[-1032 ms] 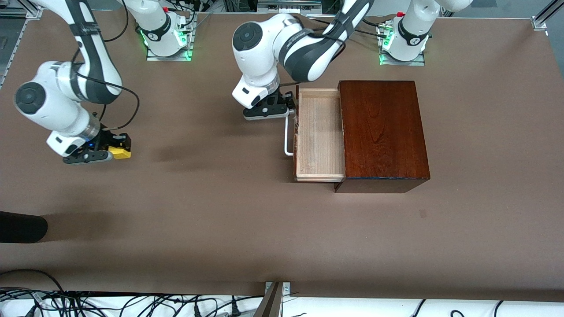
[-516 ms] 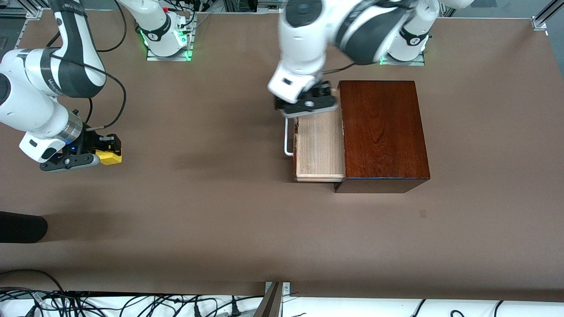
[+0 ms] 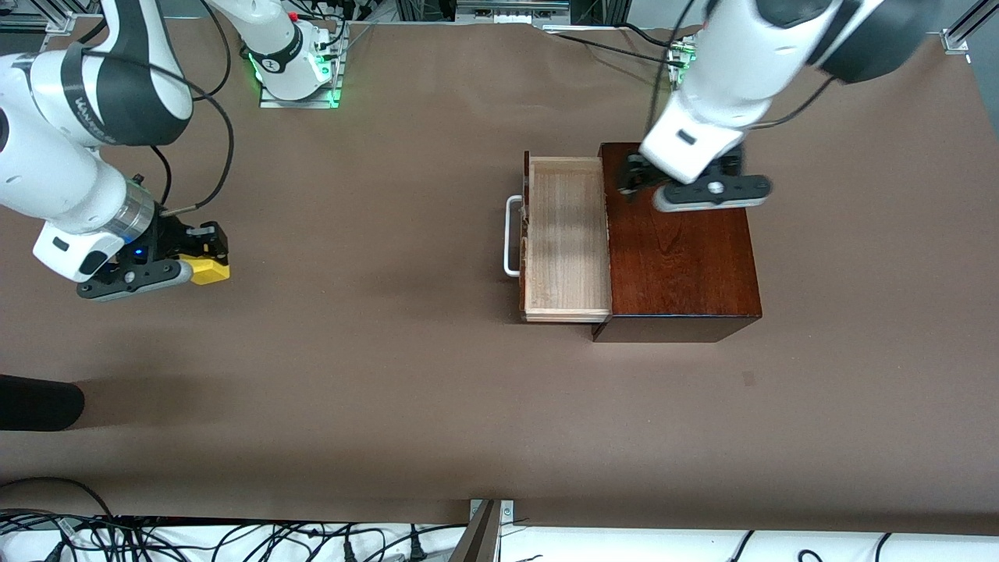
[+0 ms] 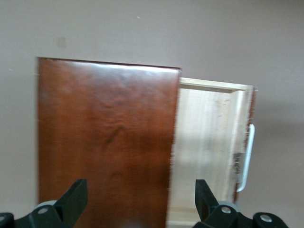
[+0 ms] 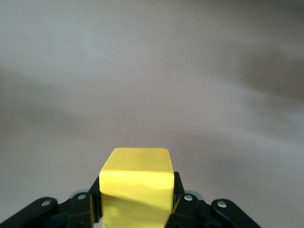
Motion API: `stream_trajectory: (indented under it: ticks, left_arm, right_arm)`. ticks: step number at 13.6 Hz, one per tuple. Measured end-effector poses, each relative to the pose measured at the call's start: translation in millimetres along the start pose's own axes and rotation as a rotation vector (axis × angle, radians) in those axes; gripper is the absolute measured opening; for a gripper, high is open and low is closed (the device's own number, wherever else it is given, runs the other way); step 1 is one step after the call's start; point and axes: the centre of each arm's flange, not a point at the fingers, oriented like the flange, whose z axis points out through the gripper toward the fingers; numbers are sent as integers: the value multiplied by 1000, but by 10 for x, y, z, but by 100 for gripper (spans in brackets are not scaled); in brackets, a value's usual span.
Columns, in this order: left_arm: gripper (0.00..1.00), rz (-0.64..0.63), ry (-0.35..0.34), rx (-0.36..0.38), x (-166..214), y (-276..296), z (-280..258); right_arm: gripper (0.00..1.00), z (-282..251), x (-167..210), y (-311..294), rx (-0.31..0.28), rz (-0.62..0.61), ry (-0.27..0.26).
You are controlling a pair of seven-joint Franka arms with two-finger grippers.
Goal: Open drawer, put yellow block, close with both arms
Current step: 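Release the handle and raise the left gripper while the right gripper lifts the cube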
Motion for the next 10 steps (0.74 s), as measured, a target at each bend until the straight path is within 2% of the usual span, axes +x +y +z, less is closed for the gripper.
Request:
stream_trajectory:
  ticks: [4,10]
  left_arm:
    - [100,49,12,-1,144,-816,-257]
    - [100,75,-30,8,386,-1753,-187]
  right_arm:
    - [55,-299,60,-555,23,-43,3]
    - [55,-465,56,-1789,36,-174,15]
